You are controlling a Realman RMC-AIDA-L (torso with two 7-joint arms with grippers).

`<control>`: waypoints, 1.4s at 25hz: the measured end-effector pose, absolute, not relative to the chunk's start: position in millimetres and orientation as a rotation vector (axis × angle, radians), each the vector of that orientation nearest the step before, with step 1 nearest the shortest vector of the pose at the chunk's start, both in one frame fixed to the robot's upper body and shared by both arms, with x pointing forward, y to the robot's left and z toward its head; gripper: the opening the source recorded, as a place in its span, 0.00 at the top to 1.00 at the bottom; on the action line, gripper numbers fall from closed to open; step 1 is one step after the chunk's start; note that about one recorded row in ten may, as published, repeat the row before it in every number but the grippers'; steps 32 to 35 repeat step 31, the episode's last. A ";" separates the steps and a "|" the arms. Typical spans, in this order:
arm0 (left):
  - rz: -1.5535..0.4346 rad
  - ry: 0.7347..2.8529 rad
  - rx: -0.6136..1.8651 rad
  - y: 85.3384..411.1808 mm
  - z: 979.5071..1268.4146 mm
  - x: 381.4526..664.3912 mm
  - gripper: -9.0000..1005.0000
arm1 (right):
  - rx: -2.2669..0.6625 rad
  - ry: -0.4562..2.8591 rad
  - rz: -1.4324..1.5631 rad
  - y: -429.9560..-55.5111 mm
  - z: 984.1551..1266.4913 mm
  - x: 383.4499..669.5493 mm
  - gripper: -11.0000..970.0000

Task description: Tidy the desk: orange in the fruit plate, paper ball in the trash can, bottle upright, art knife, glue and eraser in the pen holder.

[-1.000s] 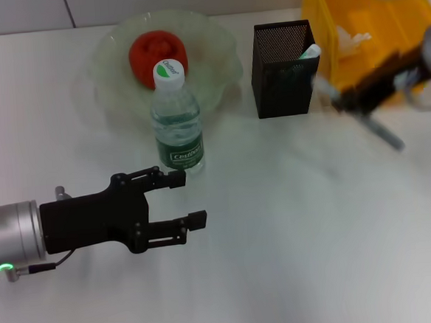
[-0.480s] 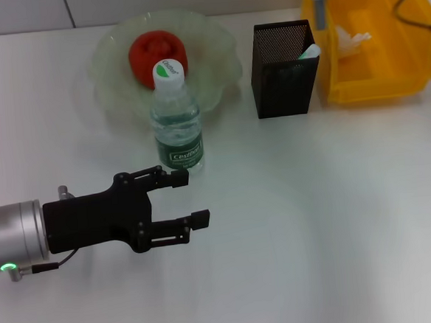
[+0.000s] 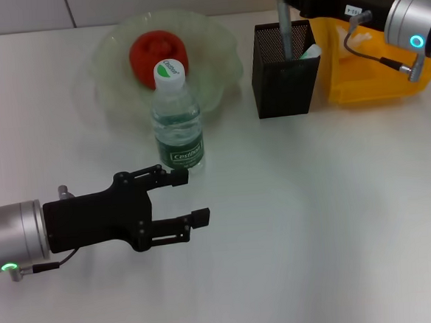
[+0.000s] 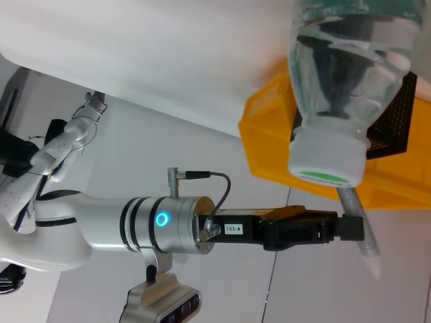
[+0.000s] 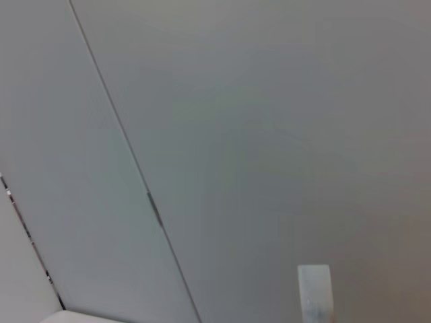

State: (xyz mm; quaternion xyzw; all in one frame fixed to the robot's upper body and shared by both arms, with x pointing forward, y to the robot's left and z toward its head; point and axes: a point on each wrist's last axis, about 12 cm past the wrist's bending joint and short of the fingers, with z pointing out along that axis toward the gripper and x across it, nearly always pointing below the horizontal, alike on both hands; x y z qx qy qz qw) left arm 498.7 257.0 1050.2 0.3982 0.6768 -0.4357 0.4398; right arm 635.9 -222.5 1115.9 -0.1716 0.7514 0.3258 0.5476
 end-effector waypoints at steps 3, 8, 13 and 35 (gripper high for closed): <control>-1.078 1.685 0.988 257.2 1049.9 499.1 0.21 | -0.424 1.780 0.782 -219.0 1115.7 635.2 0.76; -1.077 1.690 0.985 257.6 1049.5 499.1 0.21 | -0.453 1.753 0.840 -225.4 1116.4 624.1 0.66; -1.083 1.682 0.982 261.0 1051.7 498.5 0.21 | -0.572 1.652 0.970 -250.8 1132.0 590.8 0.55; -1.169 1.575 0.989 276.3 1072.2 493.4 0.21 | -0.869 1.449 1.239 -303.3 1072.7 434.2 0.23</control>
